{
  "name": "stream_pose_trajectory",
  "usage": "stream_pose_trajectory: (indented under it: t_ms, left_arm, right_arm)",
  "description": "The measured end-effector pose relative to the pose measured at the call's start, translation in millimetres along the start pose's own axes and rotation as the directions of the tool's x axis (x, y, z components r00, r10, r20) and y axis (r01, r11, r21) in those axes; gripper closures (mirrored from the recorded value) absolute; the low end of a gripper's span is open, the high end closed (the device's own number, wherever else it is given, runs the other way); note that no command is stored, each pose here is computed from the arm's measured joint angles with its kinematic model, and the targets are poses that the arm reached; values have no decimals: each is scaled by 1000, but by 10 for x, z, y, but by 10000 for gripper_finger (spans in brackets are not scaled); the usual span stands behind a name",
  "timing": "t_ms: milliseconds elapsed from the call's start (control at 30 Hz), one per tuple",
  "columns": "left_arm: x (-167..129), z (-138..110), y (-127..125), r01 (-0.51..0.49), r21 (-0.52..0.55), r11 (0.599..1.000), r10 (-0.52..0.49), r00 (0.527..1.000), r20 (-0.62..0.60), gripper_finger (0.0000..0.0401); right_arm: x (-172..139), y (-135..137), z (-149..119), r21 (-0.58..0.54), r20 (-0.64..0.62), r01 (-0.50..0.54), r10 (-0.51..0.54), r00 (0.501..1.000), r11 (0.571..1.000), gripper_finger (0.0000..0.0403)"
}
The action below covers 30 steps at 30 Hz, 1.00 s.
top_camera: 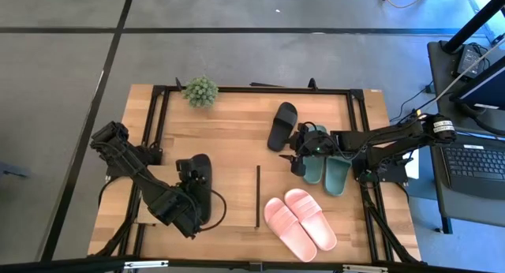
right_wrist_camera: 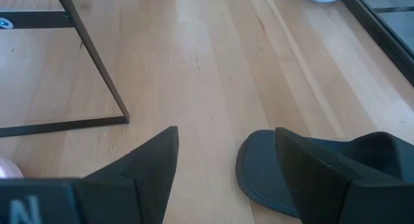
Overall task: Pick and place slides into the shelf
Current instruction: Put the left black slipper on the shelf
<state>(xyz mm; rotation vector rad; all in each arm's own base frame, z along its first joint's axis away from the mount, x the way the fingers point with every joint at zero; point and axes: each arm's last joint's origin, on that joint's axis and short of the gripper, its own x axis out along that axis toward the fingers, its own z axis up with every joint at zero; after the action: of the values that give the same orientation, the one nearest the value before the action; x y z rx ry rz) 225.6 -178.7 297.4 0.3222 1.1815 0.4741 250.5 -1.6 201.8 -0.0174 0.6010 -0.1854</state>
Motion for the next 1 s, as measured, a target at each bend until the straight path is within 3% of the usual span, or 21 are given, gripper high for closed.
stream_pose_trajectory:
  t_ms: [700,833,1000]
  left_arm:
    - [1,4,-6,7,-8,1000,-7,1000,1,233]
    - [7,7,5,2,-7,1000,-2,1000,-4,261]
    - [8,4,12,-5,0,1000,5,1000,-6,333]
  right_arm:
    - [0,0,0,1,0,0,0,1000,1000,147]
    - [0,1,1,1,1,0,0,1000,1000,147]
    - [0,0,1,1,1,0,0,1000,1000,147]
